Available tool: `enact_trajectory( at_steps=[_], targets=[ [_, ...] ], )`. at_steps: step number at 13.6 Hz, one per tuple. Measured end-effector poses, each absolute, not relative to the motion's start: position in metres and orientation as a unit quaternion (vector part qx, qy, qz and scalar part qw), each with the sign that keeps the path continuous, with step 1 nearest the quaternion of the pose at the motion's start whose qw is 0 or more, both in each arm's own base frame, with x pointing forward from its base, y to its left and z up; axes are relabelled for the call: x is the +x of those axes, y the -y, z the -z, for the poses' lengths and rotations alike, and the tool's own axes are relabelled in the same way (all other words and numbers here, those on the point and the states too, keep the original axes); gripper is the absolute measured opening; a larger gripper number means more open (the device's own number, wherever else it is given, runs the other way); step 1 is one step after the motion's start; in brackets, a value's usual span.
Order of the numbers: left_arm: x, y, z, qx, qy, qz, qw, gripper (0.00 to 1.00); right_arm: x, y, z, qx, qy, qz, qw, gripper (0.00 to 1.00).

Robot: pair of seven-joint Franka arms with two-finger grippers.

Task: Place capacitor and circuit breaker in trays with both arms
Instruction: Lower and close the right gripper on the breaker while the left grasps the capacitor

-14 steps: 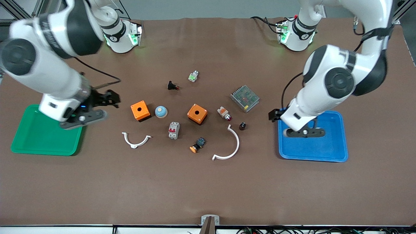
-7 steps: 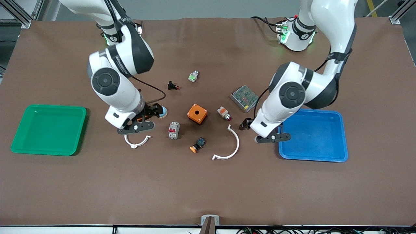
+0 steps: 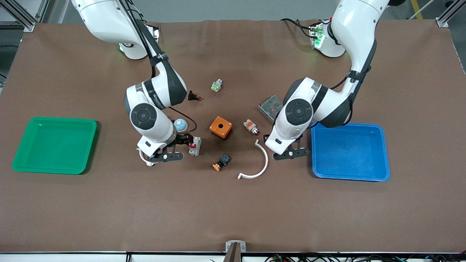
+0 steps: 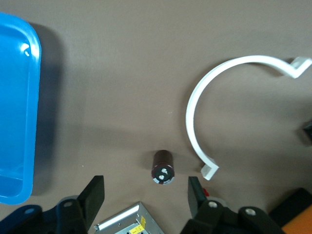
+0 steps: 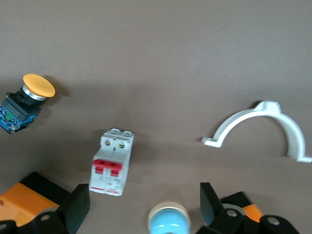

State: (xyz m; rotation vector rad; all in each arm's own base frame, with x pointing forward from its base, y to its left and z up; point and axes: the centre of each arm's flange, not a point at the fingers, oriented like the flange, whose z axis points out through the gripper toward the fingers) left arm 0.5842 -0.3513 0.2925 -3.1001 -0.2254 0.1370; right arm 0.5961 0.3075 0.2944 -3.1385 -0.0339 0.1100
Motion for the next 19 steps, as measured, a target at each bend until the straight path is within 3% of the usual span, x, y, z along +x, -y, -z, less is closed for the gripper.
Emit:
enact_trajectory(
  at_steps=[4,10,12,15,17,18,19],
  targets=[
    [0.567,0.359,-0.256,-0.994,0.108,-0.036,0.007,0.74,0.581,-0.343,-0.277,-1.000,-0.002,-0.027,0.000,1.00],
    [0.551,0.360,-0.228,-0.990,0.135,-0.032,0.003,0.71,0.590,-0.335,-0.237,-1.000,-0.010,-0.020,-0.007,0.96],
    [0.545,0.367,-0.219,-0.990,0.137,-0.035,0.005,0.70,0.591,-0.335,-0.235,-1.000,-0.013,-0.021,-0.006,0.85],
    [0.542,0.370,-0.209,-0.990,0.135,-0.037,0.007,0.66,0.591,-0.335,-0.232,-1.000,-0.016,-0.024,-0.004,0.78],
    [0.542,0.369,-0.207,-0.990,0.135,-0.037,0.009,0.64,0.590,-0.335,-0.230,-0.999,-0.019,-0.027,-0.001,0.57],
    [0.543,0.369,-0.207,-0.990,0.134,-0.036,0.009,0.62,0.590,-0.335,-0.229,-0.999,-0.021,-0.028,0.000,0.50],
    [0.543,0.369,-0.207,-0.990,0.134,-0.035,0.008,0.61,0.590,-0.335,-0.228,-0.999,-0.021,-0.028,0.000,0.49]
  ],
)
